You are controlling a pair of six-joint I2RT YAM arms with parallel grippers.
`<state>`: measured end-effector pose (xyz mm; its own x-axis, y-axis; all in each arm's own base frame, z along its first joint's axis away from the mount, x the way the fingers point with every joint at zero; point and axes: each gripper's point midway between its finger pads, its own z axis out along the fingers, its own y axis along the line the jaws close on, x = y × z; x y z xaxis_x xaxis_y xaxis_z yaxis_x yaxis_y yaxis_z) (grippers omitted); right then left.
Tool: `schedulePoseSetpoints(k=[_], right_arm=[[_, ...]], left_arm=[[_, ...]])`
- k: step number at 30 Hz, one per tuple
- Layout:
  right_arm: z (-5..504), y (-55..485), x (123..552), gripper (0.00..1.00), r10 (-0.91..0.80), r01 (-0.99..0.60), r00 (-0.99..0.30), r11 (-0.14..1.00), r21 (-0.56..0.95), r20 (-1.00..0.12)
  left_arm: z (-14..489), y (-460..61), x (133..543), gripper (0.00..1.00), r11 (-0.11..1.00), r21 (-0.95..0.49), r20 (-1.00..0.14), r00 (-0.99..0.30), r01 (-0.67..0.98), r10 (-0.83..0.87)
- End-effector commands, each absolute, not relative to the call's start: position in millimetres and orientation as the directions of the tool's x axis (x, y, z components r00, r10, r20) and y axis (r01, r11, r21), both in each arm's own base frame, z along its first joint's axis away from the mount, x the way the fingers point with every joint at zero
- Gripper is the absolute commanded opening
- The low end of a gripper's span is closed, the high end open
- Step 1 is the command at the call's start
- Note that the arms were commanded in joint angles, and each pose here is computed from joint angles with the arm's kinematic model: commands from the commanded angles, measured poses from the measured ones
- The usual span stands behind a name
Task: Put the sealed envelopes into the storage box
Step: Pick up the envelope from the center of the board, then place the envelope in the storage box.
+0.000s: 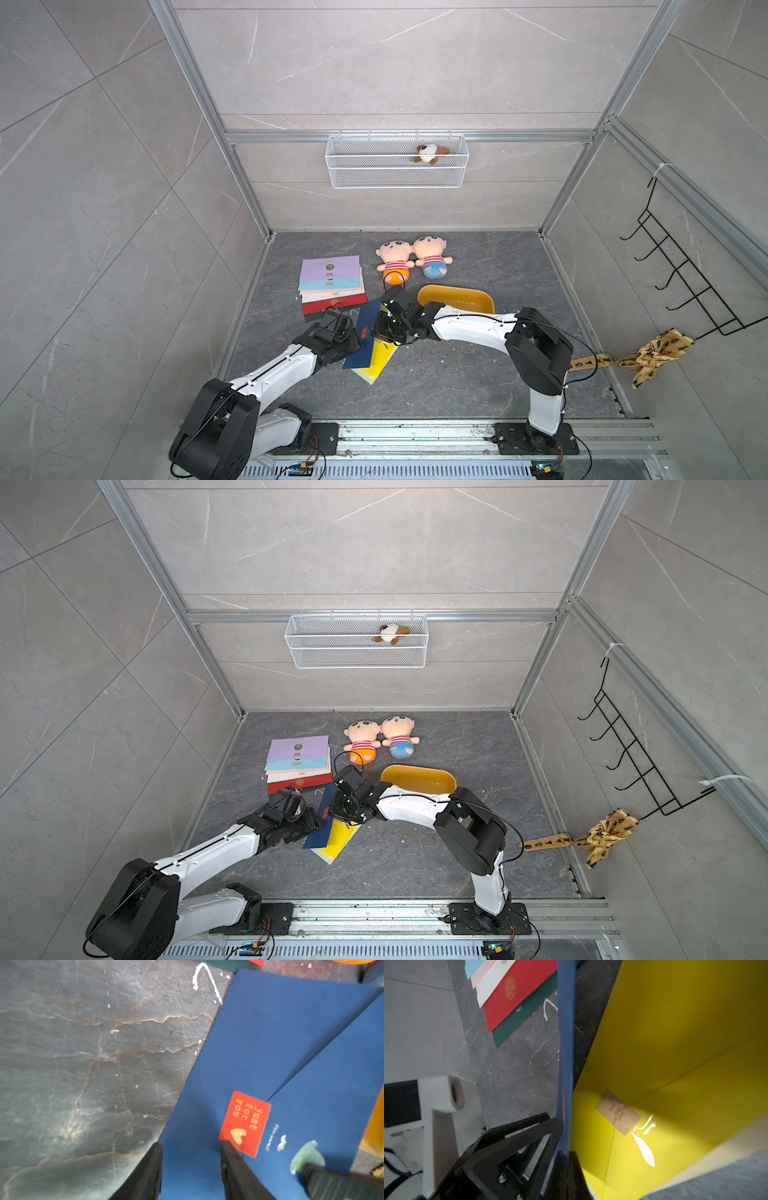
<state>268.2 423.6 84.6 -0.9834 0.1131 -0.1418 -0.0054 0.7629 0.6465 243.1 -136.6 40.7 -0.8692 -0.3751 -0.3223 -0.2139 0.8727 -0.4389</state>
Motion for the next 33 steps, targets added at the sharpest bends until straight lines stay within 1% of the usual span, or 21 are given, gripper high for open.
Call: schedulePoseSetpoints(k=[1,4,9,11,13,15,18,20,21,23,25,26,28,29,31,33], right_arm=[[125,415,276,0.0,0.017,-0.142,-0.971,0.764,0.63,-0.238],[145,396,280,0.0,-0.028,-0.197,-0.96,0.772,0.604,-0.278],[189,364,289,0.0,-0.107,-0.302,-0.932,0.756,0.581,-0.346],[209,348,292,0.0,-0.17,-0.374,-0.902,0.765,0.524,-0.396],[231,329,293,0.0,-0.271,-0.486,-0.837,0.766,0.42,-0.474],[252,301,300,0.0,-0.366,-0.555,-0.767,0.79,0.261,-0.527],[277,268,302,0.0,-0.524,-0.654,-0.649,0.755,0.053,-0.551],[292,247,310,0.0,-0.607,-0.675,-0.577,0.731,-0.098,-0.547],[296,240,311,0.0,-0.655,-0.699,-0.54,0.699,-0.152,-0.528],[295,233,309,0.0,-0.769,-0.775,-0.442,0.586,-0.236,-0.462],[291,219,315,0.0,-0.838,-0.789,-0.403,0.522,-0.324,-0.367],[288,213,317,0.0,-0.862,-0.799,-0.394,0.493,-0.345,-0.32],[276,200,322,0.0,-0.907,-0.825,-0.377,0.422,-0.377,-0.189],[271,195,327,0.0,-0.914,-0.826,-0.38,0.405,-0.392,-0.143],[264,191,332,0.0,-0.937,-0.842,-0.339,0.343,-0.415,-0.086],[254,191,331,0.0,-0.952,-0.873,-0.299,0.298,-0.387,-0.06]], left_arm=[[58,-130,243,0.59,0.877,-0.424,-0.353,-0.851,-0.226,-0.39],[75,-123,246,0.63,0.877,-0.418,-0.397,-0.821,-0.237,-0.411],[100,-119,250,0.64,0.871,-0.435,-0.442,-0.789,-0.227,-0.426],[104,-119,251,0.65,0.873,-0.434,-0.449,-0.787,-0.221,-0.423],[106,-119,251,0.65,0.875,-0.433,-0.451,-0.788,-0.217,-0.419],[105,-118,250,0.65,0.877,-0.429,-0.451,-0.791,-0.214,-0.414],[103,-120,249,0.65,0.88,-0.426,-0.447,-0.798,-0.208,-0.405],[103,-121,250,0.64,0.881,-0.429,-0.445,-0.802,-0.201,-0.399],[103,-122,250,0.65,0.882,-0.428,-0.444,-0.804,-0.198,-0.396],[102,-123,250,0.65,0.883,-0.427,-0.44,-0.808,-0.195,-0.391],[102,-123,249,0.65,0.883,-0.429,-0.438,-0.811,-0.191,-0.388],[101,-124,249,0.65,0.884,-0.429,-0.437,-0.813,-0.187,-0.385],[101,-125,248,0.65,0.884,-0.43,-0.434,-0.816,-0.183,-0.381],[100,-126,248,0.64,0.884,-0.431,-0.433,-0.817,-0.183,-0.38],[99,-126,248,0.65,0.884,-0.433,-0.433,-0.818,-0.179,-0.378],[99,-126,248,0.65,0.883,-0.435,-0.433,-0.818,-0.177,-0.378]])
